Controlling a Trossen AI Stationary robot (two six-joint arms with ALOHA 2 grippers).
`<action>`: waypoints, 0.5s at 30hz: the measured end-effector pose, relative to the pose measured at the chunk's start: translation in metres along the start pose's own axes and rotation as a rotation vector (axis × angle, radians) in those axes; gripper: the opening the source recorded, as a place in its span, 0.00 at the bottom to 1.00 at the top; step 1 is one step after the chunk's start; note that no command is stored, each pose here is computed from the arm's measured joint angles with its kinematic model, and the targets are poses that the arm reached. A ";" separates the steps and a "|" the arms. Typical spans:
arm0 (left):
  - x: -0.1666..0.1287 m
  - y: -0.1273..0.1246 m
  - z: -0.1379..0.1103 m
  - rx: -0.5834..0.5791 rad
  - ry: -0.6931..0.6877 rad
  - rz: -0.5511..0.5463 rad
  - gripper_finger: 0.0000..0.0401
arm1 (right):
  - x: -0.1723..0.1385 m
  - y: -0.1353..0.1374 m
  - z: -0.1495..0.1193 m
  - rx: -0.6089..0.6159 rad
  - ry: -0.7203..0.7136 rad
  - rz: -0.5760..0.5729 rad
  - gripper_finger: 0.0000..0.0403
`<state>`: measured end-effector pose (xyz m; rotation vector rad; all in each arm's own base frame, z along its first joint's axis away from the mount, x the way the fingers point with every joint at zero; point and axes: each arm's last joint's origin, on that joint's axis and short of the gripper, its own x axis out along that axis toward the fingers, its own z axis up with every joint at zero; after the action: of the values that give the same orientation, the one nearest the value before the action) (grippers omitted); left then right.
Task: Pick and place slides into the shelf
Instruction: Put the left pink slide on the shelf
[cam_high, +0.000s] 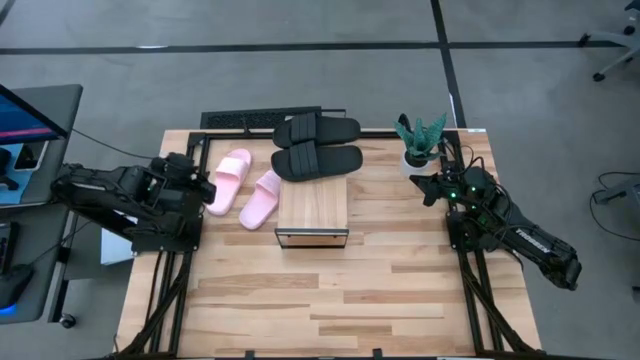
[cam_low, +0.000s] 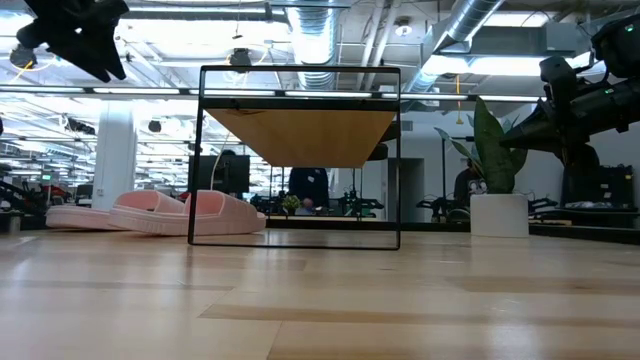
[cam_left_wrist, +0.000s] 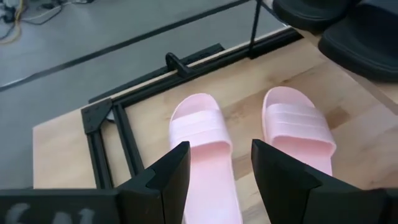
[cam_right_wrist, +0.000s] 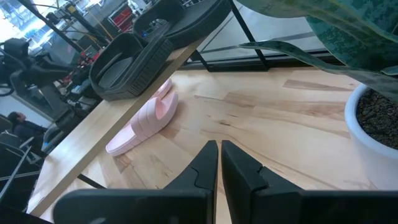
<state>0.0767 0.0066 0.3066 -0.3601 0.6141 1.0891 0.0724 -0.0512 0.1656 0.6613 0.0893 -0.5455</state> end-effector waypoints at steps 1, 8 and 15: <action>0.000 -0.001 0.000 0.013 0.005 -0.007 0.40 | 0.000 0.000 0.000 0.000 0.000 0.000 0.03; 0.000 -0.006 -0.002 0.184 0.105 -0.094 0.40 | 0.000 0.000 0.000 0.000 0.000 0.000 0.03; 0.000 -0.006 -0.003 0.206 0.131 -0.108 0.40 | 0.000 0.000 0.000 0.000 0.000 0.000 0.03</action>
<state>0.0809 0.0023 0.3045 -0.2833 0.8071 0.8946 0.0724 -0.0512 0.1656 0.6613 0.0893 -0.5454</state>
